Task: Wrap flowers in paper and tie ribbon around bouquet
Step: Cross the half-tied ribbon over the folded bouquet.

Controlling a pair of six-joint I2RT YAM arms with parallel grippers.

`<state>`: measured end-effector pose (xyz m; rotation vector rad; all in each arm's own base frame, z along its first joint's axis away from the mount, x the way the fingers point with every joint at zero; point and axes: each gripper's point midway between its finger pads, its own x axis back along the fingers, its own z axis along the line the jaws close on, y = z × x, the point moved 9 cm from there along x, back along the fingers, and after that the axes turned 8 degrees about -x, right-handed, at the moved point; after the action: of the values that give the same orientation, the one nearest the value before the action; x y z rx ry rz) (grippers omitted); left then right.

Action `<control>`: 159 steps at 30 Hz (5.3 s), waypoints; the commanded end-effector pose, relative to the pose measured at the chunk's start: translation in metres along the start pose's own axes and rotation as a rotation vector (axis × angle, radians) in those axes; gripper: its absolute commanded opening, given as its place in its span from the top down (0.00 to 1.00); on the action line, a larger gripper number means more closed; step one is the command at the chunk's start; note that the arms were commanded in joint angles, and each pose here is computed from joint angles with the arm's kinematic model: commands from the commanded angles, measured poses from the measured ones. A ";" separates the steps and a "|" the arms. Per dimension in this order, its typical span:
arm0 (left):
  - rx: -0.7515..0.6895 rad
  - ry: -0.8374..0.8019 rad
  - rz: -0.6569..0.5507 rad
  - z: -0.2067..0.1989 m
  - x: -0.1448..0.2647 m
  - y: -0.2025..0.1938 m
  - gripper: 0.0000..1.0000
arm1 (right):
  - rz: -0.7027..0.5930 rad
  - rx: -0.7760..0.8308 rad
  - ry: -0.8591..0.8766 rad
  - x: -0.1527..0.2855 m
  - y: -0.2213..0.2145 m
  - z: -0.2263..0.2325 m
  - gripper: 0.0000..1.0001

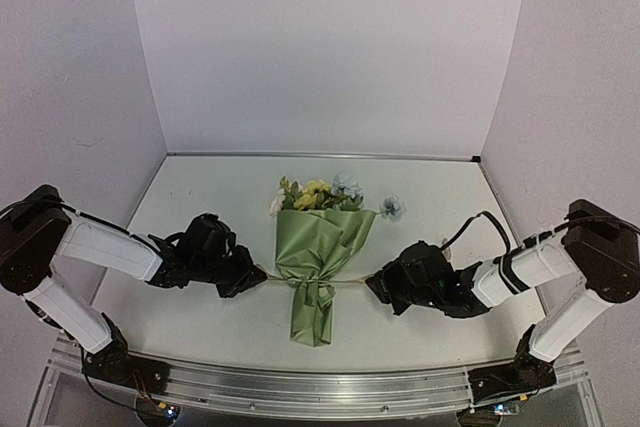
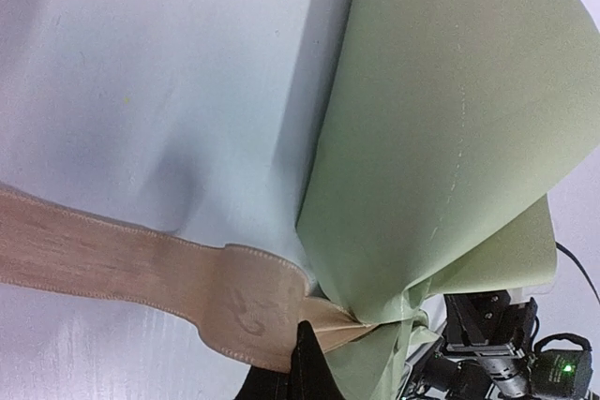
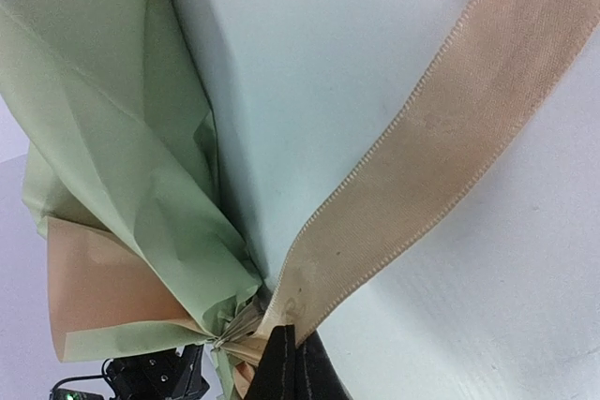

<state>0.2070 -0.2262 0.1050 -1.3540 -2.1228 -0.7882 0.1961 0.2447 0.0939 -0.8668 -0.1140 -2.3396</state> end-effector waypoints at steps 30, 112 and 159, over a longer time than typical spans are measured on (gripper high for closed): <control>-0.320 0.160 0.097 -0.020 -0.015 -0.005 1.00 | -0.183 0.465 -0.310 0.019 0.021 0.002 0.95; -0.960 -0.075 0.075 -0.147 0.003 -0.012 1.00 | -0.008 1.155 -0.102 0.053 -0.058 0.146 0.27; -0.952 -0.272 0.229 -0.146 -0.021 -0.034 1.00 | 0.221 1.032 -0.023 0.014 -0.091 0.110 0.55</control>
<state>0.2009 -0.3520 0.1650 -2.1753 -1.6604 -1.6691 0.1887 0.3280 0.1866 -0.3895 -1.0798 -1.6431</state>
